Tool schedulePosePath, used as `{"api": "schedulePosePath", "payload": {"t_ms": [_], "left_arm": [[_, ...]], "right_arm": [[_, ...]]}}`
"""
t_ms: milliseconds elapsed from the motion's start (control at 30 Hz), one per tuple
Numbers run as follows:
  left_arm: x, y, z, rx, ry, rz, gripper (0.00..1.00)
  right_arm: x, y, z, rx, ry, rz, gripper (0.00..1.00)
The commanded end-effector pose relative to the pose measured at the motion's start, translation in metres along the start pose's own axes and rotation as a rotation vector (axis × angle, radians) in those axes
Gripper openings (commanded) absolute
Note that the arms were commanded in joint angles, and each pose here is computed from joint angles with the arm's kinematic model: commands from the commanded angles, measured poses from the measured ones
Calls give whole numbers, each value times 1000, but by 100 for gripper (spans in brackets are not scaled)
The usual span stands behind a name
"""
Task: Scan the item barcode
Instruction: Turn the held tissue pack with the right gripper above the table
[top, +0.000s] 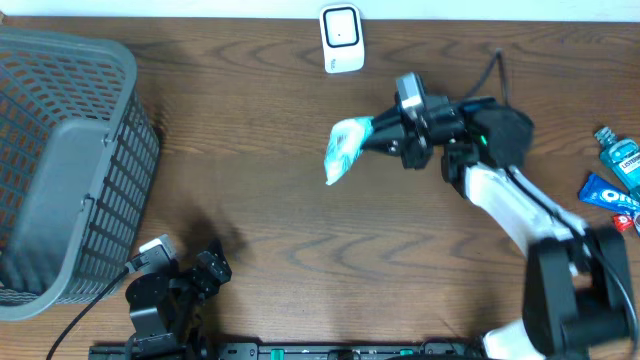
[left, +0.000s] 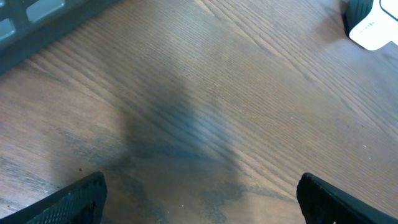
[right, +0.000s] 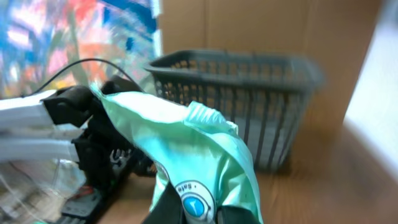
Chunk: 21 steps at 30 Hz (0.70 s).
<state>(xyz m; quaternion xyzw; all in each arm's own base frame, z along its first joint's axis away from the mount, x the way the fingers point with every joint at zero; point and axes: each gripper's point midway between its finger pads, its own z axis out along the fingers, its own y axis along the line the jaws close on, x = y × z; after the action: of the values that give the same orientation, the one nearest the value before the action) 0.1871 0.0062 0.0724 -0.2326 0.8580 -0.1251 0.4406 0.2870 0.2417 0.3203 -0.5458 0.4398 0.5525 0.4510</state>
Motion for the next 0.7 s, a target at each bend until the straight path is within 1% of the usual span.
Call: {"api": "schedulePosePath", "payload": {"t_ms": [0,133,433,533,667], "left_arm": [[6,2,1,-7,19,-1,98],[6,2,1,-7,19,-1,98],[6,2,1,-7,19,-1,98],[6,2,1,-7,19,-1,98],[6,2,1,-7,19,-1,98]], "right_arm": [[-40,40,5,-27,5,-250,1],[-48,53,4,-28,2,-484,1],[-44,47,0,-14,2,-990,1],[-45,44,-7,8,15,-1060,1],[-45,41,-11,21,23,-1088,1]]}}
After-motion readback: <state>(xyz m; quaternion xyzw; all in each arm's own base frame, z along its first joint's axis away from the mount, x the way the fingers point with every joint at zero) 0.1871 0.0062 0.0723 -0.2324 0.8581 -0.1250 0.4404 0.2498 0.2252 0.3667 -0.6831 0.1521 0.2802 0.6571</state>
